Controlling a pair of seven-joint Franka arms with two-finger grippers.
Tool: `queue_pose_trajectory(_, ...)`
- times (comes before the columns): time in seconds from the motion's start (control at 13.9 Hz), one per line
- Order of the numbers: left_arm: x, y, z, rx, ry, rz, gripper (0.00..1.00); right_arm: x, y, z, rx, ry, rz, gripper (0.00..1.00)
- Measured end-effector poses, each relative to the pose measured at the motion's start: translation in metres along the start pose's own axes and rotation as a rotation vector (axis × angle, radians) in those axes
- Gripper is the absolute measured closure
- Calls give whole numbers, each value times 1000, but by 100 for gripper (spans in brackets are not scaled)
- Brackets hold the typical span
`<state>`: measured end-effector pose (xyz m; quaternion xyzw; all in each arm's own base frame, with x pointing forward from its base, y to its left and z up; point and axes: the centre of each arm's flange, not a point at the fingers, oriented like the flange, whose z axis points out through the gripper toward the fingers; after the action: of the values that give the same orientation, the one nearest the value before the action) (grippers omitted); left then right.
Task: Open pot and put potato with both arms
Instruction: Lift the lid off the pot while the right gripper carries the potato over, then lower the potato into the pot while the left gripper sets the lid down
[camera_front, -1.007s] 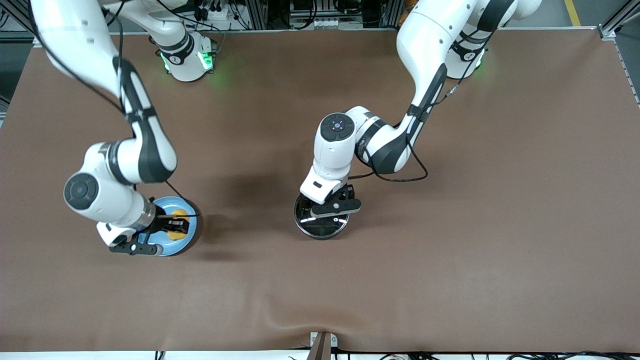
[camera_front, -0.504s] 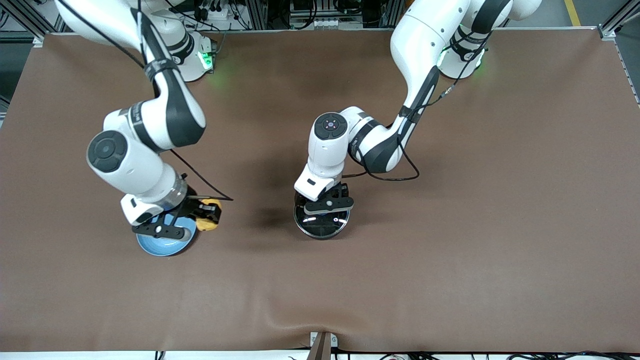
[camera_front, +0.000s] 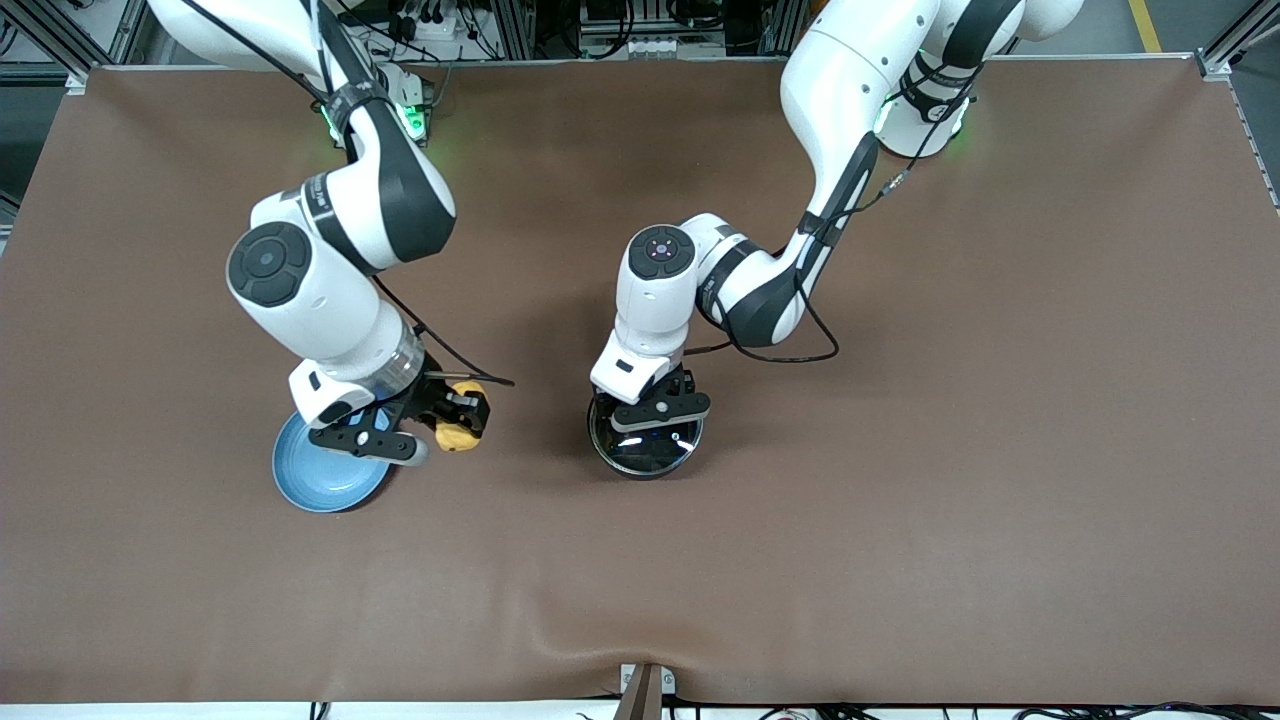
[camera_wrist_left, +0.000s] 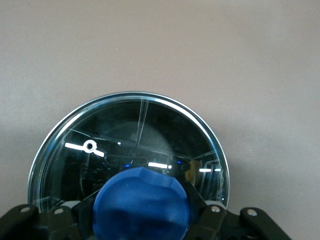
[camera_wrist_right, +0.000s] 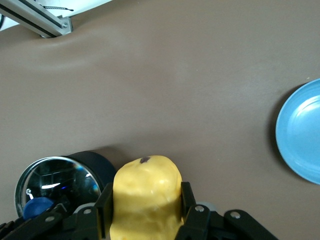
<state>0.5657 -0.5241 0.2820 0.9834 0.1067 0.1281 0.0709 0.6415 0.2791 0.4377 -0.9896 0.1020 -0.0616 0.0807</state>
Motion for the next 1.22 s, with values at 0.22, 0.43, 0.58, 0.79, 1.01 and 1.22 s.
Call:
queue_pose_trajectory(0.22, 27, -6, -33, 4, 15, -30, 41, -10, -14, 0, 5, -2, 12, 44)
queue_pose_trajectory(0.43, 80, -46, -76, 15, 4, -44, 43, -26, -36, 3, 12, -6, 11, 44)
queue_pose_trajectory(0.58, 108, -91, -86, 39, -18, -29, 56, -43, -60, 10, 26, 1, -21, 44)
queue_pose_trajectory(0.79, 124, -177, -86, 72, -86, 30, 56, -63, -95, 44, 63, 39, -70, 44)
queue_pose_trajectory(1.01, 126, -266, -77, 56, -112, 78, 56, -75, -129, 92, 80, 57, -107, 44)
queue_pose_trajectory(1.22, 123, -320, -52, 60, -126, 131, 56, -74, -148, 124, 91, 72, -134, 44)
